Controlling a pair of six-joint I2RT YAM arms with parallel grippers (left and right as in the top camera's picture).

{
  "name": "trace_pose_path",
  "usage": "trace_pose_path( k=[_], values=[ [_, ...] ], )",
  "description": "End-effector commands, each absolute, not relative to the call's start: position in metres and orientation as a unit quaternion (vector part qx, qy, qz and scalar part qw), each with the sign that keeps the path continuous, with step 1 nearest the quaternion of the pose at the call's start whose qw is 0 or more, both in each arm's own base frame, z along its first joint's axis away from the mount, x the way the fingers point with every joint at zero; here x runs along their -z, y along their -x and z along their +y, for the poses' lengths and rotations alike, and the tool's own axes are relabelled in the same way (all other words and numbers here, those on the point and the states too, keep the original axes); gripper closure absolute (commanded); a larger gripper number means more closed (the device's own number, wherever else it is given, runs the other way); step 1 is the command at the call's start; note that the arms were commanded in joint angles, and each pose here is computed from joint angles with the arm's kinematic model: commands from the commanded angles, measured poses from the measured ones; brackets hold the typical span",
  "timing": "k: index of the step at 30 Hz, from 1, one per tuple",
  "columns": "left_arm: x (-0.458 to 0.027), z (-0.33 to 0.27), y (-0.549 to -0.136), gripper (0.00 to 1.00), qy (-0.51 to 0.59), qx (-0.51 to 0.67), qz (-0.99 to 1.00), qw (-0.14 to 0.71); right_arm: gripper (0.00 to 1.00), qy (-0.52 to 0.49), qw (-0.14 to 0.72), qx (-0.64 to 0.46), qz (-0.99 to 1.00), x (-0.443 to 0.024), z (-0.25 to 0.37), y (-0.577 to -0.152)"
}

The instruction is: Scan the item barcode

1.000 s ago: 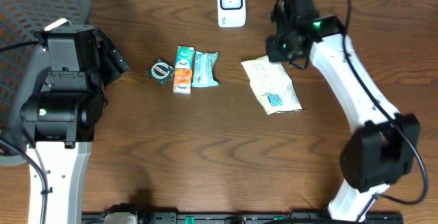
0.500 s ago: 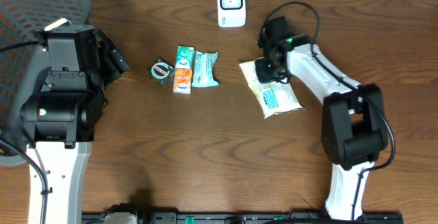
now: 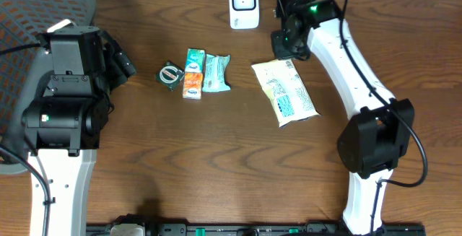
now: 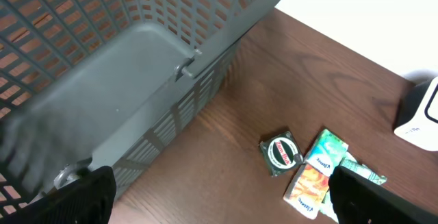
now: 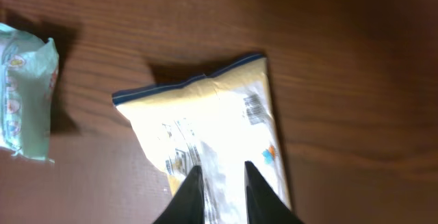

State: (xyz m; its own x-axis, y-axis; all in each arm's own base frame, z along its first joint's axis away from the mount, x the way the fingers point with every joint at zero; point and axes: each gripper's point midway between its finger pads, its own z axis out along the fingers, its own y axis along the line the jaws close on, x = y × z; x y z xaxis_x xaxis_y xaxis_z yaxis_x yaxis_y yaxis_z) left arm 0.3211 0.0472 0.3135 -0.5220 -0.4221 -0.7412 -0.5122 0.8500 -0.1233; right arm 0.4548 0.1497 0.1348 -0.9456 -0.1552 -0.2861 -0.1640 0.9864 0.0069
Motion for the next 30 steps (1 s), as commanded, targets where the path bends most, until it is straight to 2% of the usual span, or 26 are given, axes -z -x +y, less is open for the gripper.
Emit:
trace_pose_path(
  k=[1, 9, 14, 19, 23, 27, 30],
  values=[
    [-0.321, 0.05, -0.319, 0.02, 0.274, -0.056, 0.864, 0.418, 0.86, 0.089, 0.085, 0.006, 0.992, -0.124, 0.139, -0.428],
    [-0.321, 0.05, -0.319, 0.02, 0.274, -0.056, 0.864, 0.418, 0.83, 0.102, -0.054, 0.023, 0.993, -0.04, 0.129, -0.354],
    [-0.321, 0.05, -0.319, 0.02, 0.274, -0.056, 0.864, 0.418, 0.9, 0.113, -0.078, -0.06, 0.989, -0.009, 0.166, -0.329],
    [-0.321, 0.05, -0.319, 0.02, 0.274, -0.056, 0.864, 0.418, 0.82, 0.115, -0.027, -0.116, 0.986, -0.037, 0.202, -0.356],
    [-0.321, 0.05, -0.319, 0.02, 0.274, -0.056, 0.864, 0.418, 0.76, 0.117, 0.05, -0.119, 0.985, -0.086, 0.209, -0.4],
    [-0.321, 0.05, -0.319, 0.02, 0.274, -0.056, 0.864, 0.418, 0.64, 0.108, 0.129, -0.055, 0.984, -0.119, 0.191, -0.438],
    [-0.321, 0.05, -0.319, 0.02, 0.274, -0.056, 0.864, 0.418, 0.6, 0.098, 0.151, 0.008, 0.984, -0.121, 0.17, -0.448]
  ],
)
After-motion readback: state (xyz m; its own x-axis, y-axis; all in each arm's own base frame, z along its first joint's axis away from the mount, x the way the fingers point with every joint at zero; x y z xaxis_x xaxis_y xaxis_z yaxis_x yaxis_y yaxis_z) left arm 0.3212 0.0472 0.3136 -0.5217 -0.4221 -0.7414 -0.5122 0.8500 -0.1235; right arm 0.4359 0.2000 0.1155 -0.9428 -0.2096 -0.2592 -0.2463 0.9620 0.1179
